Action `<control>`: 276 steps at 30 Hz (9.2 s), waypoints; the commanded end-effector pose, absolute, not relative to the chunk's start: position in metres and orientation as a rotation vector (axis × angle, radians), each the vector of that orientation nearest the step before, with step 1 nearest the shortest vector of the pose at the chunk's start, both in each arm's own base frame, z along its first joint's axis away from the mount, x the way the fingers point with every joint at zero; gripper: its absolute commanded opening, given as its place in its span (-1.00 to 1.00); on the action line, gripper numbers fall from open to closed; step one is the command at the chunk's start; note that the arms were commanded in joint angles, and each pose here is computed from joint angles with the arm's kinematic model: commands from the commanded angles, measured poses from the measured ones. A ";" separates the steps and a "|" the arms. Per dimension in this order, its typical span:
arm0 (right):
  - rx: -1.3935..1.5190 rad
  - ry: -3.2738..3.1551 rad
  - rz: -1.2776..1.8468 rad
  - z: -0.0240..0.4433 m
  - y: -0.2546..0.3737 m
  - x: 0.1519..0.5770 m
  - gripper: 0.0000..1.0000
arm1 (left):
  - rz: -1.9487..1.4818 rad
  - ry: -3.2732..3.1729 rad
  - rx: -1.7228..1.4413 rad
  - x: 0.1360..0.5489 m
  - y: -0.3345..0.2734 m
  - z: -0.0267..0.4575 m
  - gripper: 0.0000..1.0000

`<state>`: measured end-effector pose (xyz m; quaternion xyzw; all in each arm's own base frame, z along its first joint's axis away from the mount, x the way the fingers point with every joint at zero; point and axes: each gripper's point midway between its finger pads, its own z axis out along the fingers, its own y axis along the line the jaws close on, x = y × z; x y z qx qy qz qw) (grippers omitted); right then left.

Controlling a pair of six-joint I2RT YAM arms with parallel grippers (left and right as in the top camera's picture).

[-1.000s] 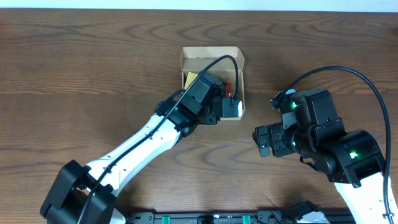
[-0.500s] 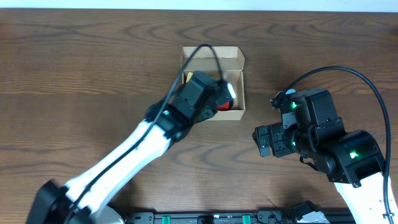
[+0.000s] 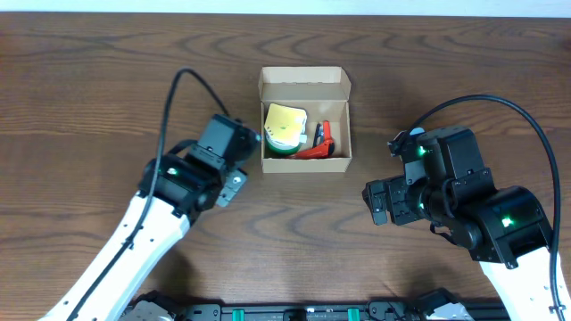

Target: Pack container

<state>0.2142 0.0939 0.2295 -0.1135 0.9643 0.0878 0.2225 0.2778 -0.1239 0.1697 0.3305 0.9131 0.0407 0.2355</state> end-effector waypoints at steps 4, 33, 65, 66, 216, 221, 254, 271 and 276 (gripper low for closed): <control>-0.337 2.659 0.247 0.230 0.096 0.213 0.98 | -0.024 2.632 0.883 0.256 -0.110 0.162 0.29; -0.338 2.660 0.246 0.230 0.096 0.213 0.99 | 0.197 2.770 0.758 0.249 -0.063 0.046 0.91; -0.338 2.661 0.246 0.230 0.096 0.213 0.99 | -0.075 2.862 0.692 0.259 -0.071 -0.011 0.57; -0.338 2.661 0.246 0.230 0.096 0.213 0.99 | -0.078 2.860 0.699 0.259 -0.071 -0.011 0.51; 0.441 2.471 1.037 0.022 0.122 0.493 -0.97 | -1.018 2.476 0.043 0.537 -0.176 0.053 -0.89; 0.463 2.439 1.070 0.018 0.127 0.500 -0.97 | -1.041 2.470 0.053 0.537 -0.179 0.055 -0.89; -0.039 2.097 1.493 0.117 0.147 0.508 -0.97 | -1.147 2.060 0.448 0.539 -0.193 0.210 -0.89; -0.246 2.045 1.384 0.205 0.154 0.475 -0.97 | -1.025 2.073 0.703 0.474 -0.186 0.251 -0.89; -0.289 2.190 1.266 0.197 0.161 0.443 -0.97 | -0.944 2.190 0.767 0.442 -0.175 0.242 -0.89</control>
